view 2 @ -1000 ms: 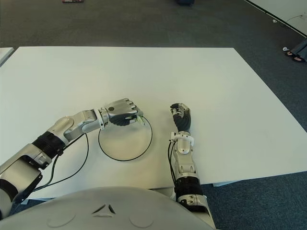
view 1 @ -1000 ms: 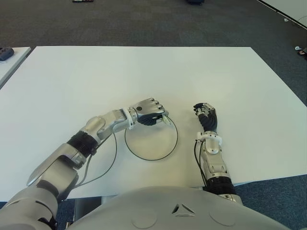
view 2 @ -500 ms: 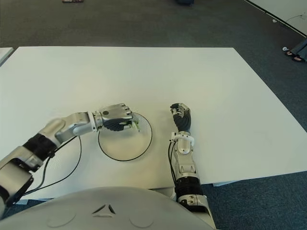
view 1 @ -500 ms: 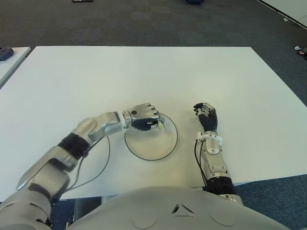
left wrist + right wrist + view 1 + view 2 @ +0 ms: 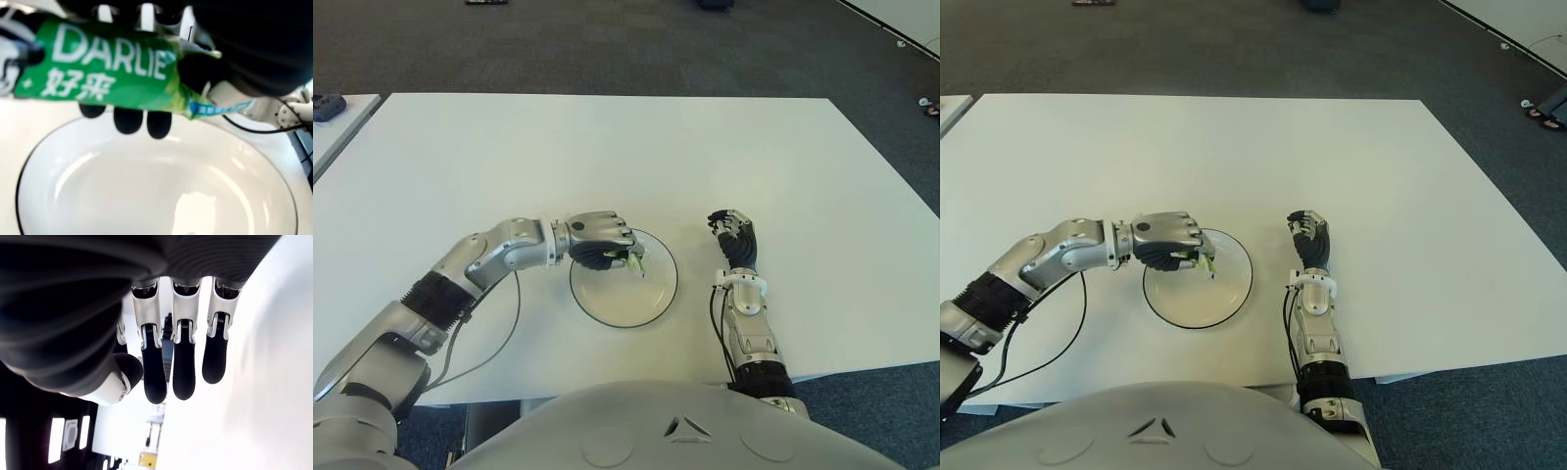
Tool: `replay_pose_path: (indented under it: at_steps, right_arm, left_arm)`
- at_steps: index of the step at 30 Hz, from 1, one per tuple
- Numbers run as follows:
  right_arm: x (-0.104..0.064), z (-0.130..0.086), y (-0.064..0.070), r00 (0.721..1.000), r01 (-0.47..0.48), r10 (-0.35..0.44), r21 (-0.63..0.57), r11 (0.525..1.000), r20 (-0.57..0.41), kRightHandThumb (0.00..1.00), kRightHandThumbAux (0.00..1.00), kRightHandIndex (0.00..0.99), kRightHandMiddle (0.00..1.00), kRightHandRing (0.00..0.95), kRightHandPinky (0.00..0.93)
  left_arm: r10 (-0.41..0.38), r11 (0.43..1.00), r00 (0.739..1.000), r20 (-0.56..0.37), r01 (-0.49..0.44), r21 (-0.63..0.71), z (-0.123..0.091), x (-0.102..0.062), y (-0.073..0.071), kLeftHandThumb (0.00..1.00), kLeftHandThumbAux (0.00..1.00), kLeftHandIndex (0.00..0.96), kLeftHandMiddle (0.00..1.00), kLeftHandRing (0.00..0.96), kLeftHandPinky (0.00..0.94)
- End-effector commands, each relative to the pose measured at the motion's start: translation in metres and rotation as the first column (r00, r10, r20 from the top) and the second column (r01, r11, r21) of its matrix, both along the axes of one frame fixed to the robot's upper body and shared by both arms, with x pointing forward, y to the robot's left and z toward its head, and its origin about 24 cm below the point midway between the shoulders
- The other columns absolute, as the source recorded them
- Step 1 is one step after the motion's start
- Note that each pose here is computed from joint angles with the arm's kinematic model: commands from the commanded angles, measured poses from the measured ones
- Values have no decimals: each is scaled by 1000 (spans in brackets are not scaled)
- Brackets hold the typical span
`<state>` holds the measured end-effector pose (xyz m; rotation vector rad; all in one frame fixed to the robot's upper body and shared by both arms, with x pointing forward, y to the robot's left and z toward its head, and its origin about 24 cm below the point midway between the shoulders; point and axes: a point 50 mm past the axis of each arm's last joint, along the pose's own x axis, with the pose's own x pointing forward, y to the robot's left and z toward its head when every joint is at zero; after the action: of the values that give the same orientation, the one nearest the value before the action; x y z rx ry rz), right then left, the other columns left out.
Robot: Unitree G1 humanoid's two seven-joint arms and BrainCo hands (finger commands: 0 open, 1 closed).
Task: Put the toothpaste on the table into the plate.
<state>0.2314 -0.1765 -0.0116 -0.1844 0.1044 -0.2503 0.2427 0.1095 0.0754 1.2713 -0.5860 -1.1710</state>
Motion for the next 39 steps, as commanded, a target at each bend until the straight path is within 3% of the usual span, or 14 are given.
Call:
replay_pose_path:
  at_steps: [1, 3, 5, 10, 21, 39]
  right_arm:
    - [1, -1, 0, 1000, -2, 2, 4, 1000, -13, 709, 730, 424, 456, 424, 420]
    - [1, -1, 0, 1000, -3, 3, 5, 1000, -14, 709, 730, 424, 458, 427, 426]
    - [1, -1, 0, 1000, -3, 4, 5, 1000, -14, 709, 730, 425, 459, 430, 428]
    - [2, -1, 0, 1000, -4, 4, 3, 1000, -15, 709, 729, 425, 462, 433, 427]
    - [2, -1, 0, 1000, 3, -3, 4, 1000, -21, 709, 729, 426, 459, 427, 422]
    - [2, 0, 1, 1000, 4, -4, 10, 1000, -11, 710, 729, 425, 454, 424, 419]
  left_arm:
    - [60, 998, 998, -36, -61, -13, 5, 0, 7, 464, 734, 211, 272, 352, 379]
    - [87, 996, 995, -42, -88, -26, 7, 0, 8, 256, 740, 86, 140, 198, 237]
    - [111, 993, 993, -42, -113, -38, 8, -1, 10, 161, 723, 44, 74, 109, 140]
    - [158, 983, 987, -28, -160, -88, 9, -2, 14, 59, 661, 7, 12, 18, 25]
    - [193, 964, 981, -1, -190, -187, 14, -1, 18, 41, 477, 0, 0, 0, 0]
    - [216, 938, 976, 2, -206, -280, 16, 0, 23, 23, 405, 0, 0, 0, 0]
